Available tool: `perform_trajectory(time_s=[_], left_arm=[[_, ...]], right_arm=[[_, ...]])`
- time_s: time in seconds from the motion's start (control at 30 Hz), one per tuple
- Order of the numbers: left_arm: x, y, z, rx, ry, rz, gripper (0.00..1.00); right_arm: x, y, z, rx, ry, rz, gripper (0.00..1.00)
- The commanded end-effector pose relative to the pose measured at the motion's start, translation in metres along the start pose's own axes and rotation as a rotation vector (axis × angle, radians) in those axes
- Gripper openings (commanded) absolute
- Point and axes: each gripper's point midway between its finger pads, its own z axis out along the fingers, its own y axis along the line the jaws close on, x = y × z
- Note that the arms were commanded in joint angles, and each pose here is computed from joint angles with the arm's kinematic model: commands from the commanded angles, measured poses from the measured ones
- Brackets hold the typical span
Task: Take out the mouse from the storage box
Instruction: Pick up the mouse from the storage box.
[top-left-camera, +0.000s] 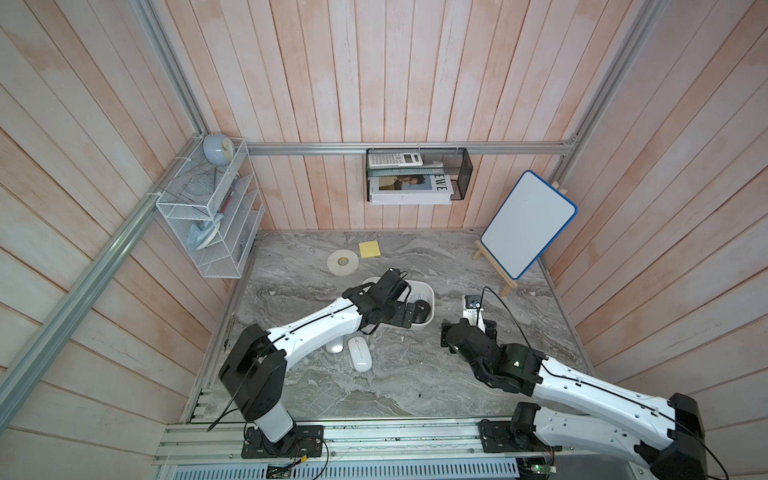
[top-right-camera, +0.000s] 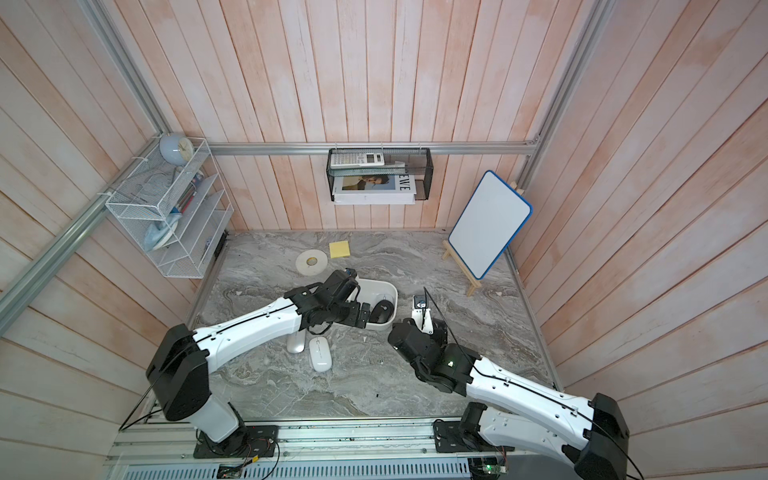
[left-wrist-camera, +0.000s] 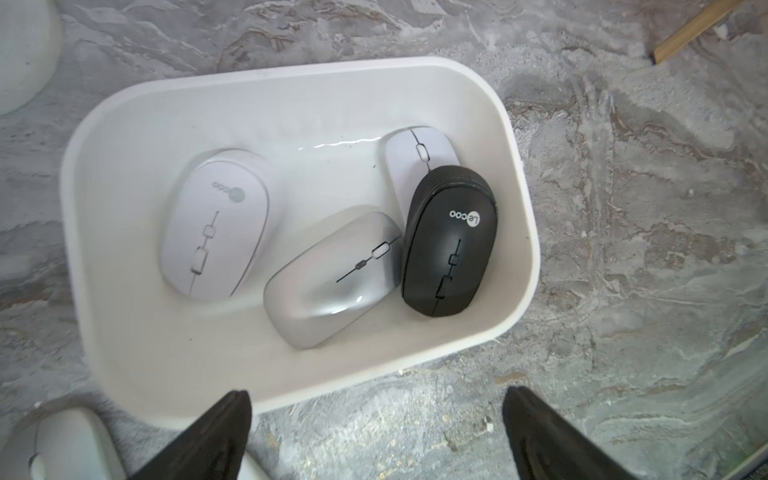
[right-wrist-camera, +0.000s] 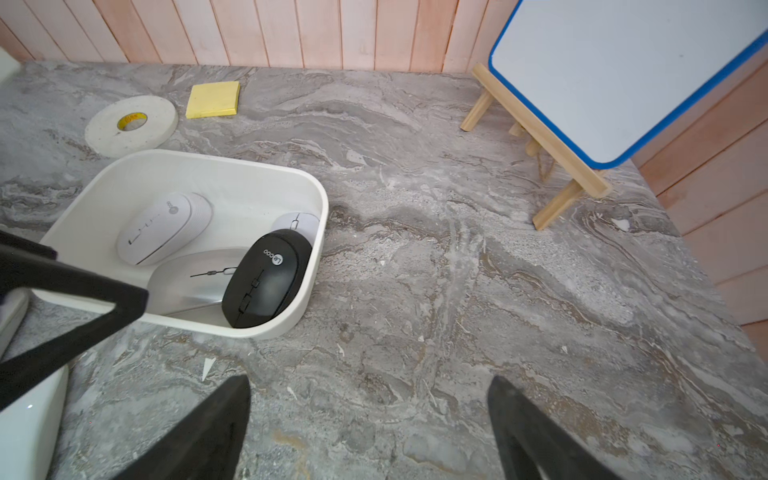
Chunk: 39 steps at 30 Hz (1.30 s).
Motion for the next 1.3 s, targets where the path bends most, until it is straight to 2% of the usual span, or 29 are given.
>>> perform_trajectory(time_s=[0.0, 0.23, 0.63, 0.83, 1.03, 1.27], left_arm=[[0.001, -0.015, 0.013, 0.031, 0.072, 0.078, 1.00], [-0.001, -0.022, 0.044, 0.022, 0.155, 0.133, 1.00], [-0.008, -0.032, 0.071, 0.027, 0.181, 0.166, 1.00], [-0.011, -0.028, 0.081, -0.011, 0.184, 0.168, 0.98], [-0.006, -0.041, 0.090, 0.060, 0.211, 0.178, 0.99], [-0.004, -0.028, 0.110, -0.021, 0.227, 0.171, 0.98]], right_arm=[[0.001, -0.019, -0.002, 0.026, -0.038, 0.038, 0.93], [0.018, -0.035, 0.001, 0.016, -0.008, 0.073, 0.93], [0.027, -0.040, 0.003, 0.027, 0.006, 0.080, 0.93], [0.026, -0.035, 0.003, -0.011, 0.000, 0.117, 0.93], [0.030, -0.035, 0.006, 0.000, 0.013, 0.108, 0.93], [0.031, -0.030, 0.009, 0.002, 0.037, 0.091, 0.94]])
